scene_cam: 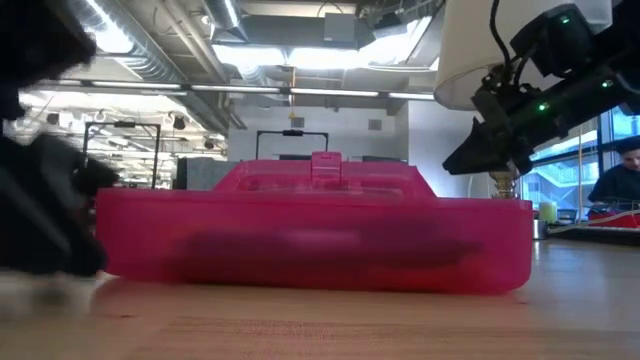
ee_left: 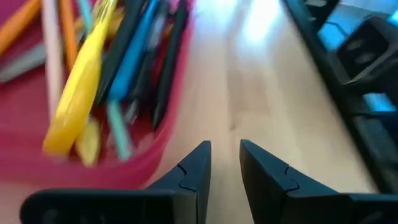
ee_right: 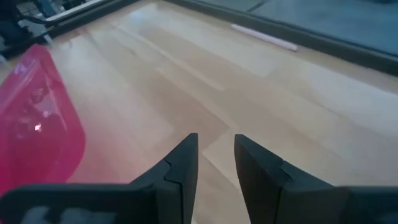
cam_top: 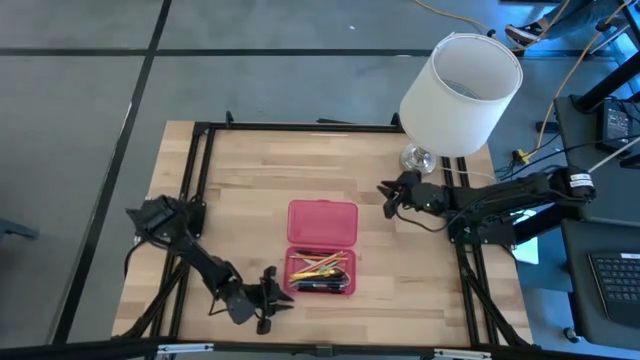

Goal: Pick & place school supplies into a supply box
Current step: Close the red supply box

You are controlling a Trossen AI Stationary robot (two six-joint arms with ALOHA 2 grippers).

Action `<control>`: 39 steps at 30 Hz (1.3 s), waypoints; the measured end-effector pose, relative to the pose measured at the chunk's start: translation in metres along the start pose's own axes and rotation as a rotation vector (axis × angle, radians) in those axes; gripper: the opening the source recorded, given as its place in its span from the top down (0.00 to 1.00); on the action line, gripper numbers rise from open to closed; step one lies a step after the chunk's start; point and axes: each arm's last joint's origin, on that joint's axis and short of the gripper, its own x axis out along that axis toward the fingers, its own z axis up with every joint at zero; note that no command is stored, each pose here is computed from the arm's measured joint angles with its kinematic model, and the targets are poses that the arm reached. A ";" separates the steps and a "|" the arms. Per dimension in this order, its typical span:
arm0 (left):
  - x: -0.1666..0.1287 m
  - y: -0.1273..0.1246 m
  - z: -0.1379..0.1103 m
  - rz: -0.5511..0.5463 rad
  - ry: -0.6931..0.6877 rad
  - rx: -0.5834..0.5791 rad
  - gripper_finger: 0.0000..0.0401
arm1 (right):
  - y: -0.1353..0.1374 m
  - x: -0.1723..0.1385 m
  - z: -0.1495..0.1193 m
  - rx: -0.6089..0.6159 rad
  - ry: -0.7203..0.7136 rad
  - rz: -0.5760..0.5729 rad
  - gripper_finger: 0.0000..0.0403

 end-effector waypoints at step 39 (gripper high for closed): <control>0.004 0.003 -0.015 0.127 -0.108 -0.058 0.80 | 0.067 0.055 0.018 -0.199 0.078 0.768 0.73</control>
